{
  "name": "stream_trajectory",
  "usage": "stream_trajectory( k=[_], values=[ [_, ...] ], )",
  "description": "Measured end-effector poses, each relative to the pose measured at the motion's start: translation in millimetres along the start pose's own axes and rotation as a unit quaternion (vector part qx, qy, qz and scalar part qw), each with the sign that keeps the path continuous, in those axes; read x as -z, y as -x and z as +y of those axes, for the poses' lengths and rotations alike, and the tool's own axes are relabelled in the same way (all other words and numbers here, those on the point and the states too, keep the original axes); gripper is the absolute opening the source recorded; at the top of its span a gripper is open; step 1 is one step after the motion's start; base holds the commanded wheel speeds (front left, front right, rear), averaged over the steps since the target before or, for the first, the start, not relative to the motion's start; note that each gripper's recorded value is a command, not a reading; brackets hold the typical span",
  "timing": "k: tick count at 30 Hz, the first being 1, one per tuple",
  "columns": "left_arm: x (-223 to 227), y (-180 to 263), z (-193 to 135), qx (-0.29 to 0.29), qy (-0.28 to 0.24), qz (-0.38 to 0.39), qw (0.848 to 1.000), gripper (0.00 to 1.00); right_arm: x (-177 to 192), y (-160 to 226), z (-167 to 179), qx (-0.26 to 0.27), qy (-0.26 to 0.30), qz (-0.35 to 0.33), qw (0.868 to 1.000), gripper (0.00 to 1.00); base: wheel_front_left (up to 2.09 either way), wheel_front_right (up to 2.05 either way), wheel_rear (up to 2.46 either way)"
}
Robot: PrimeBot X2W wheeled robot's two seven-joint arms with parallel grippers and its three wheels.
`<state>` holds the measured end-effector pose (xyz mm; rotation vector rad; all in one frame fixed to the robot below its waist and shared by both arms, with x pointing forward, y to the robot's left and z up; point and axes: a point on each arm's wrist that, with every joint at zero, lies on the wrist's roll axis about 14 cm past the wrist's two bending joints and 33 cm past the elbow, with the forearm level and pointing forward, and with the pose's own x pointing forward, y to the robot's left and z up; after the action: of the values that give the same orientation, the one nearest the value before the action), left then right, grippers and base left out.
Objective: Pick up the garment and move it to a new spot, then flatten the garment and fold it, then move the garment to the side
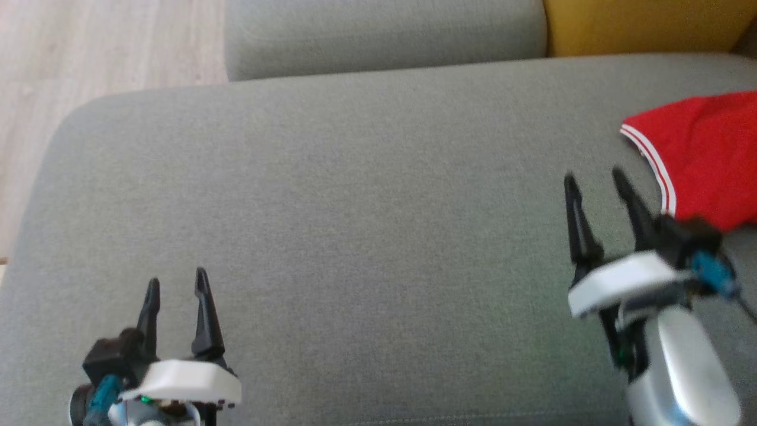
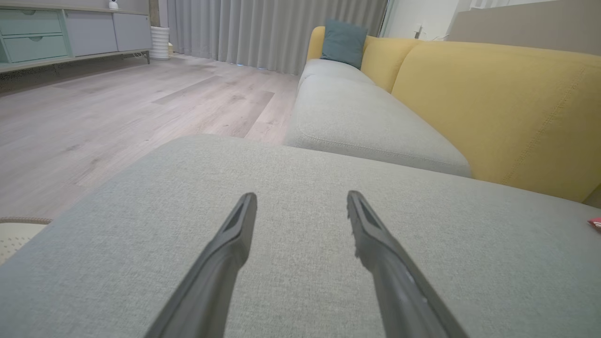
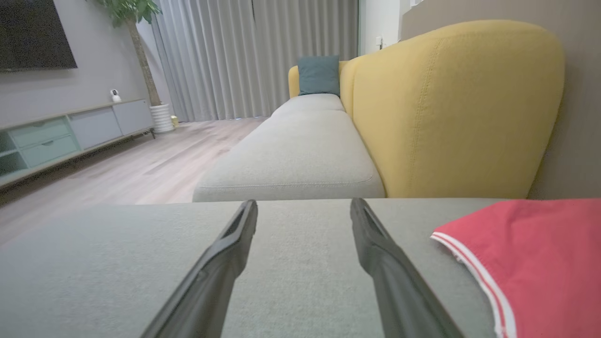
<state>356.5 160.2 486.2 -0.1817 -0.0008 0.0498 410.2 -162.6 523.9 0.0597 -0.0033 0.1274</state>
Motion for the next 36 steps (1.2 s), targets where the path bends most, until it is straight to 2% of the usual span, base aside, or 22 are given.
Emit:
stream_trajectory(
  k=[5, 12, 33, 34, 36],
  values=[
    [0.0, 11.1, 6.7, -0.011, -0.002, 0.000, 1.000, 1.00, 21.2, 22.7, 17.0, -0.016, -0.039, 0.008, 0.999, 1.00, 0.00, 0.00, 0.00],
    [2.6, 13.5, 2.8, -0.002, -0.003, 0.004, 1.000, 1.00, 35.8, 34.7, 23.4, -0.017, -0.061, 0.014, 0.998, 1.00, 0.00, 0.00, 0.00],
    [11.8, 15.9, -8.1, 0.020, -0.007, 0.018, 1.000, 1.00, 44.6, 38.0, 23.4, -0.016, -0.063, 0.020, 0.998, 1.00, 0.00, 0.00, 0.00],
    [11.8, 16.0, -8.2, 0.020, -0.007, 0.018, 1.000, 0.00, 44.8, 38.1, 23.7, -0.016, -0.063, 0.021, 0.998, 0.00, 0.00, 0.00, 0.00],
    [22.1, 18.9, -5.7, 0.016, -0.009, 0.035, 0.999, 0.00, 56.5, 42.7, 23.1, -0.013, -0.066, 0.039, 0.997, 0.00, 0.00, 0.00, 0.00]
  ],
)
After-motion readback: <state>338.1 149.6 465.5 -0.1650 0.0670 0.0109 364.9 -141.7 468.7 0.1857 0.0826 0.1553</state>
